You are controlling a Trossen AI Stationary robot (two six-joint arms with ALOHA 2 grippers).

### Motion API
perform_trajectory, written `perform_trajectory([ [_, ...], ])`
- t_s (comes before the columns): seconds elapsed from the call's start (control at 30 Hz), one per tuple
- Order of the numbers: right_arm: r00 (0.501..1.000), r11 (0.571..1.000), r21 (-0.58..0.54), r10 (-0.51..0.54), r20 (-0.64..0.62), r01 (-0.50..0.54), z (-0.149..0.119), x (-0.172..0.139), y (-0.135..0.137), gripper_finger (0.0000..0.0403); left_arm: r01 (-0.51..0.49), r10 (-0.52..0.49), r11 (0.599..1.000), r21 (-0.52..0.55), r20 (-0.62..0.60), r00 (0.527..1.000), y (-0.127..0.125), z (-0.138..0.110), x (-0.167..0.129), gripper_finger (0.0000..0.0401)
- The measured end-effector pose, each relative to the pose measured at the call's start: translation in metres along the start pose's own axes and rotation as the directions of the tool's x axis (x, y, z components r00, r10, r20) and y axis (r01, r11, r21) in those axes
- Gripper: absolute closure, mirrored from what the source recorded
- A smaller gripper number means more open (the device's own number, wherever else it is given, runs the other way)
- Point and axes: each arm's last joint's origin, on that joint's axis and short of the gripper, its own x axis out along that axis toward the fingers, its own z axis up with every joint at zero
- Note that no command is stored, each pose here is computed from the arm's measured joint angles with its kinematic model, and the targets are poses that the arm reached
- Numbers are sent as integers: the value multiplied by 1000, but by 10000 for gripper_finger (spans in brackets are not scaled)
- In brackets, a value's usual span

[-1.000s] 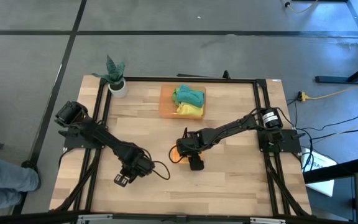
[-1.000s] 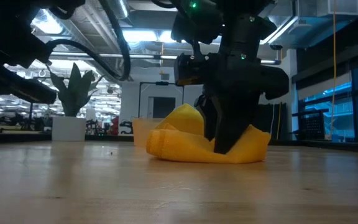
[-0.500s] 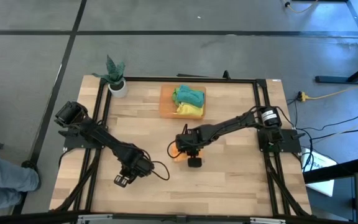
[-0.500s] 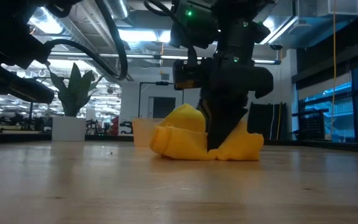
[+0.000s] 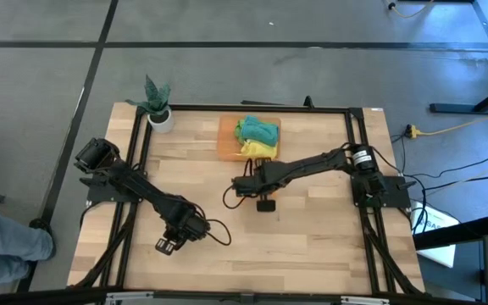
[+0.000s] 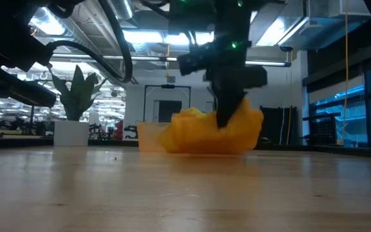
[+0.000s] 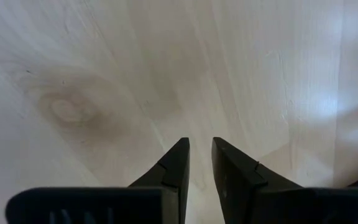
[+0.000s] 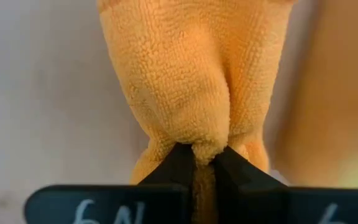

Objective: Roll microfiber towels into tight, uniform cylinder then place into a basket
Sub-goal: Put the rolled orange microfiber cloth into the orange bin

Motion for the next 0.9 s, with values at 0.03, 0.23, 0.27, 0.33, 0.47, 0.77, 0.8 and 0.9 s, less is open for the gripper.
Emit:
perform_trajectory([
  [0.03, 1000, 1000, 0, -21, -8, 21, 1, -5, -4, 378, 0, 0, 1000, 0, 0, 1000, 0, 0, 0, 341],
  [0.23, 992, 992, -7, -124, 19, 124, 12, -43, -29, 378, -33, 32, 999, 9, 6, 999, 1, 0, 0, 341],
  [0.27, 989, 989, -7, -145, 27, 145, 14, -50, -34, 378, -45, 45, 999, 10, 8, 999, 1, 0, 0, 341],
  [0.33, 981, 981, -8, -194, 28, 194, 15, -62, -45, 378, -56, 56, 998, 9, 10, 998, 2, 0, 0, 341],
  [0.47, 955, 956, 4, -293, 33, 293, 16, -81, -71, 378, -76, 76, 997, 9, 14, 997, 3, 0, 0, 341],
  [0.77, 966, 965, 49, -258, -6, 258, 10, -57, -121, 378, -74, 74, 997, 8, 31, 997, 2, 2, 0, 341],
  [0.8, 976, 975, 53, -217, -4, 217, 9, -52, -122, 378, -74, 74, 997, 7, 31, 997, 2, 2, 0, 341],
  [0.9, 989, 989, 21, -149, 8, 149, 8, -31, -123, 378, -74, 74, 997, 10, 31, 997, 2, 2, 0, 341],
])
